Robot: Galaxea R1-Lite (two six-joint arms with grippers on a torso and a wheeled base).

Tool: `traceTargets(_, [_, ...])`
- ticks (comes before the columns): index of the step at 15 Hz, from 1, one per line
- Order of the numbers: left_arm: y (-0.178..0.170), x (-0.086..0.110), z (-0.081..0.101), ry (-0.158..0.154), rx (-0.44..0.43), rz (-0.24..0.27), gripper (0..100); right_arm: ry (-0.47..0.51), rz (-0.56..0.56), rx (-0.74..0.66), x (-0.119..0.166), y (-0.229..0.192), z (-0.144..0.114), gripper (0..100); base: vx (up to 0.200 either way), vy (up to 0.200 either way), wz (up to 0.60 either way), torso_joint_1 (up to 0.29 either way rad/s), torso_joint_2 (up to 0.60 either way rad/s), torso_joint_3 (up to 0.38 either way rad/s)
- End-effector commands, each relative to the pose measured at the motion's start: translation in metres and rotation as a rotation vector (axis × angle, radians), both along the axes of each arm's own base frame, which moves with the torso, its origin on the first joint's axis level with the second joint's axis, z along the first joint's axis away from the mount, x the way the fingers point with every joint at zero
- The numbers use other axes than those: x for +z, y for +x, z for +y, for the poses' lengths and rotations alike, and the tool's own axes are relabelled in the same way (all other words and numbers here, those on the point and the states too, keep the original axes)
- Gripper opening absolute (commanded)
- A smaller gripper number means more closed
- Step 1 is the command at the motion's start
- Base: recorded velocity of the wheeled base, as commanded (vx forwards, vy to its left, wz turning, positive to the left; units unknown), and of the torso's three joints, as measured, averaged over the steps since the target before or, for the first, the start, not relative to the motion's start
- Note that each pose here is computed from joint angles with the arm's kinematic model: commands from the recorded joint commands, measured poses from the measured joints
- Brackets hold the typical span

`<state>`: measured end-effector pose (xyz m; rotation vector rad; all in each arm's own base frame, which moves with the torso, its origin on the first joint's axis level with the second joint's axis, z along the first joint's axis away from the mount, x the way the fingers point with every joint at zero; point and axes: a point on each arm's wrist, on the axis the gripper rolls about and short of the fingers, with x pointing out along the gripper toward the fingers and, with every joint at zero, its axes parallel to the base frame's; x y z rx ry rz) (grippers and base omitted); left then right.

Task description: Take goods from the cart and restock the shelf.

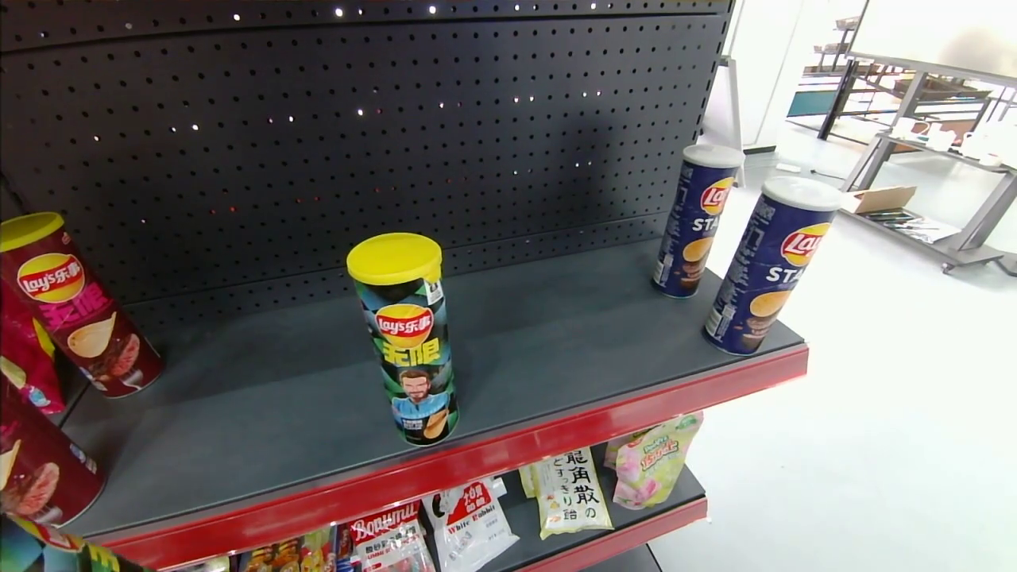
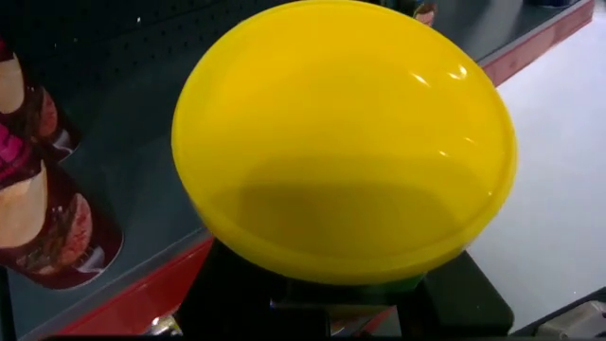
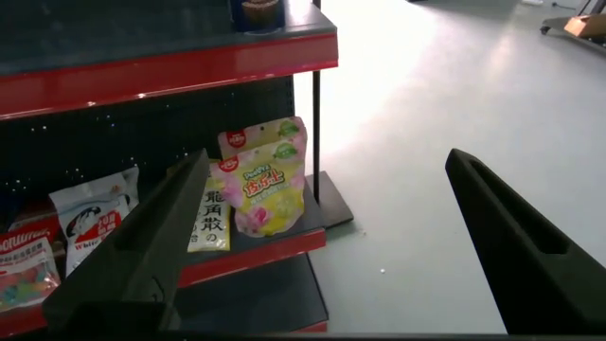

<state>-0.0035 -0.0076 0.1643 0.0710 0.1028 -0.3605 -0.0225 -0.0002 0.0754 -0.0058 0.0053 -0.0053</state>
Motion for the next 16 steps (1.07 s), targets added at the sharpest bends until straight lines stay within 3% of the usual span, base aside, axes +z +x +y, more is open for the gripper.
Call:
traceTargets(1, [0.049, 0.024, -0.001, 0.002, -0.007, 0.038, 0, 0.000, -0.005, 0.001, 0.000, 0.000, 0.000, 100, 0.000, 0.000, 0.00, 0.000, 0.00, 0.000])
traceTargets(2, [0.076, 0.040, -0.001, 0.002, -0.002, 0.006, 0, 0.000, -0.005, 0.001, 0.000, 0.000, 0.000, 100, 0.000, 0.000, 0.00, 0.000, 0.00, 0.000])
traceTargets(4, [0.106, 0.051, -0.002, 0.008, 0.016, -0.005, 0, 0.000, -0.004, 0.001, 0.000, 0.000, 0.000, 100, 0.000, 0.000, 0.00, 0.000, 0.00, 0.000])
traceTargets(6, [0.118, 0.056, -0.004, 0.009, 0.010, -0.007, 0, 0.000, -0.004, 0.001, 0.000, 0.000, 0.000, 100, 0.000, 0.000, 0.00, 0.000, 0.00, 0.000])
traceTargets(8, [0.138, 0.078, -0.011, 0.009, -0.024, -0.036, 0, 0.000, -0.004, 0.001, 0.000, 0.000, 0.000, 100, 0.000, 0.000, 0.00, 0.000, 0.00, 0.000])
traceTargets(13, [0.202, 0.093, -0.030, 0.016, -0.015, 0.016, 0, 0.000, -0.004, 0.001, 0.000, 0.000, 0.000, 100, 0.000, 0.000, 0.00, 0.000, 0.00, 0.000])
traceTargets(16, [0.250, 0.094, -0.044, -0.024, -0.017, 0.027, 0, 0.000, -0.004, 0.001, 0.000, 0.000, 0.000, 100, 0.000, 0.000, 0.00, 0.000, 0.00, 0.000])
